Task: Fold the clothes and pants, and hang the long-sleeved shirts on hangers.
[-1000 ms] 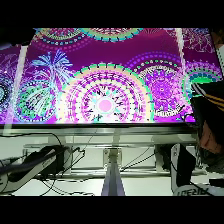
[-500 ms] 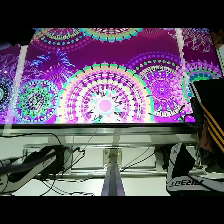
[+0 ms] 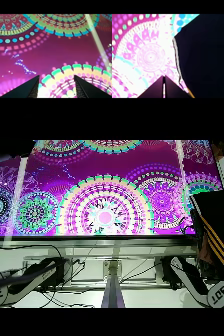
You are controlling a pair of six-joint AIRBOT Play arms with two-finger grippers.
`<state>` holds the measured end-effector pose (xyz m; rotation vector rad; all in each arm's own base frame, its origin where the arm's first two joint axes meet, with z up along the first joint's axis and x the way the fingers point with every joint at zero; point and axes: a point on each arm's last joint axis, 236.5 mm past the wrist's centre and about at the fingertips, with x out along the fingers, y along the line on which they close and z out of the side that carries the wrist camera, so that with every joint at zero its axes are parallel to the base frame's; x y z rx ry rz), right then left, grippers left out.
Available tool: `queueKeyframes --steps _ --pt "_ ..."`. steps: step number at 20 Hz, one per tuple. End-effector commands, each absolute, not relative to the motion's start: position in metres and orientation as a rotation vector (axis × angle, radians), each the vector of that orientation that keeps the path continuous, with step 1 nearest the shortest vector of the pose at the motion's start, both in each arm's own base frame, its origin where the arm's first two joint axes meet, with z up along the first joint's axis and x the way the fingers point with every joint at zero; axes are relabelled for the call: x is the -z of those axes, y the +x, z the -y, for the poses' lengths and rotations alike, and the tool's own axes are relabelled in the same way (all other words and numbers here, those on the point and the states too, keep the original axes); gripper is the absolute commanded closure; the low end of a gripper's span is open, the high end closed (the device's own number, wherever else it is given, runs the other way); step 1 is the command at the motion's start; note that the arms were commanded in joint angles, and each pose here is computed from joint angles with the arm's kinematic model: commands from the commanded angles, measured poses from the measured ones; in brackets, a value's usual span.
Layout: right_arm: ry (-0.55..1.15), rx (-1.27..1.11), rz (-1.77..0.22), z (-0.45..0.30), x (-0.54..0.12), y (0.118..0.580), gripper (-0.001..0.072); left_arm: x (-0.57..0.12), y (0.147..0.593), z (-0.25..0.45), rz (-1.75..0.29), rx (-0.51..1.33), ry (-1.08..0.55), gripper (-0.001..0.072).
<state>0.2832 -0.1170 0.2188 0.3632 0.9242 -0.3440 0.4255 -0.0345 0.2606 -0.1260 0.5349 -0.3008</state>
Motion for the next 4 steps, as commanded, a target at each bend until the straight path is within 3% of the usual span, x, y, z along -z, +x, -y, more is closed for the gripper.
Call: queueKeyframes --steps 1,4 --pt "0.064 0.247 -0.976 0.086 -0.199 0.335 0.0688 -0.261 0.425 0.034 -0.533 0.3 -0.126 0.0238" --pt "-0.094 0.114 -0.876 0.038 -0.207 0.376 0.0687 -0.261 0.425 0.034 -0.533 0.3 -0.126 0.0238"
